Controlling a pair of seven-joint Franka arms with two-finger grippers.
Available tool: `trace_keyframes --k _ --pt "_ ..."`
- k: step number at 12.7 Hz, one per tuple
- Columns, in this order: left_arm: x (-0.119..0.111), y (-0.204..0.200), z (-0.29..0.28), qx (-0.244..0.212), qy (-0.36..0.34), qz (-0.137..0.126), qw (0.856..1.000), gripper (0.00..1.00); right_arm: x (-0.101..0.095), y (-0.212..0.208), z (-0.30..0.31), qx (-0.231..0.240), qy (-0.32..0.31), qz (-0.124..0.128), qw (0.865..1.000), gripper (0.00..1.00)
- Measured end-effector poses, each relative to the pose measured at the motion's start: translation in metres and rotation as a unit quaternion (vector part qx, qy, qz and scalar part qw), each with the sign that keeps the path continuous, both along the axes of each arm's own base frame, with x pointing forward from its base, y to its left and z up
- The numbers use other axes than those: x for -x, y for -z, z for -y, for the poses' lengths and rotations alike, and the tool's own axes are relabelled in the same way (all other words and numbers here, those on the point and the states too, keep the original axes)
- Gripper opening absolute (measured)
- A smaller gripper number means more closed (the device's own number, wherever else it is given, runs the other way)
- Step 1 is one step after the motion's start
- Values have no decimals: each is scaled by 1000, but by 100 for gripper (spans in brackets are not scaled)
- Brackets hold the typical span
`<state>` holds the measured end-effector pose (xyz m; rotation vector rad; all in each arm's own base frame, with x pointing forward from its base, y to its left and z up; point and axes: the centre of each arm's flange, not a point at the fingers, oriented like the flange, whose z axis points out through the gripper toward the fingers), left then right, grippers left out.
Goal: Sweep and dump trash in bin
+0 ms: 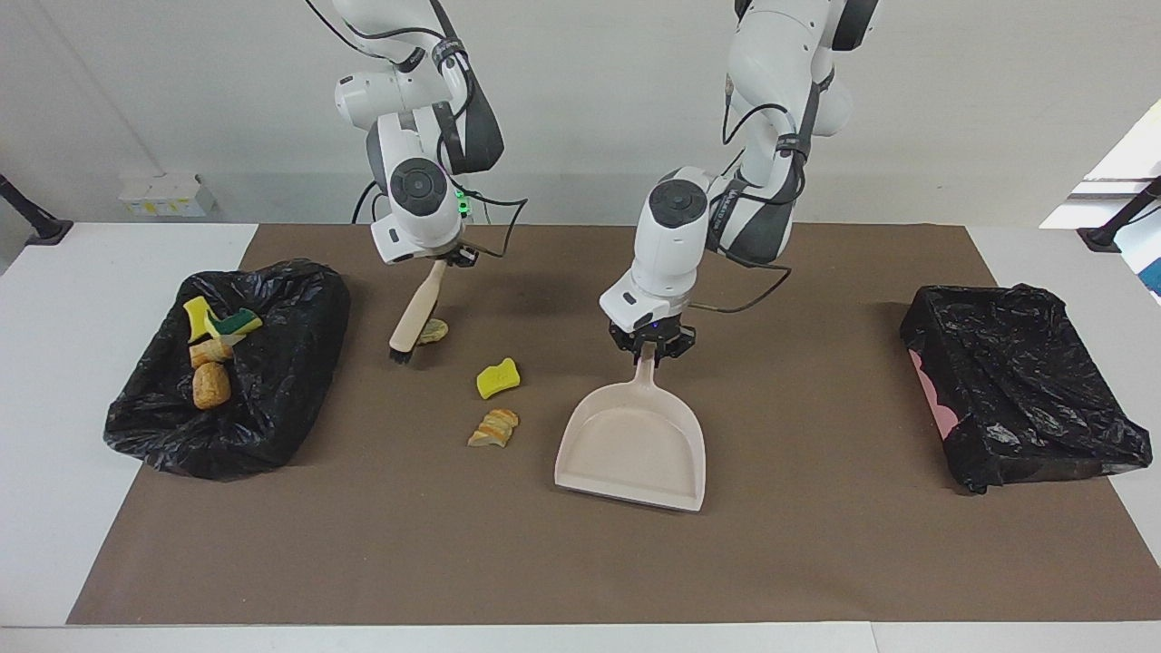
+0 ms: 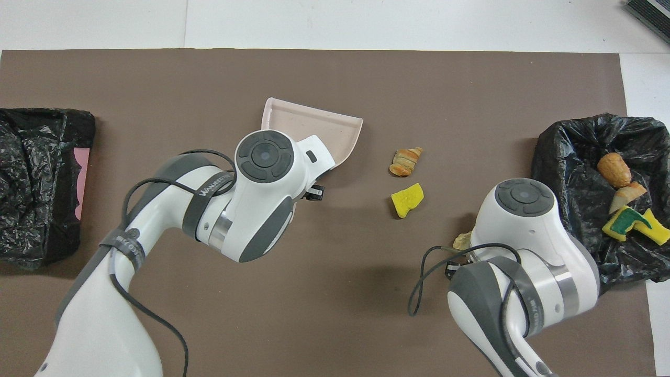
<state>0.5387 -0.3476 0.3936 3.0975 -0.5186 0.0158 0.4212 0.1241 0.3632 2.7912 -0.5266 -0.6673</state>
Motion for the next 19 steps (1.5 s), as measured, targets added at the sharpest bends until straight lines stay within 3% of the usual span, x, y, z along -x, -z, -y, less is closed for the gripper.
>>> trace_keyframes --k 3,7,10,13,16,19 --pt "-3 -13 -24 -10 89 -17 996 31 33 25 21 -8 11 33 999 26" --pt "-4 -8 -33 -14 202 -33 979 31 26 26 2 -24 -8 83 996 26" --pt "-8 -8 -42 -13 282 -38 959 31 5 20 -34 -47 -31 98 994 26" --pt "-9 -8 -43 -10 369 -38 929 31 -27 7 -65 -78 -49 110 990 26" --pt "-9 -7 -44 -8 447 -39 894 31 -63 -21 -84 -82 -63 106 989 26" --pt "-4 0 -40 -22 477 -40 878 31 -86 -32 -63 -69 -81 110 988 26"
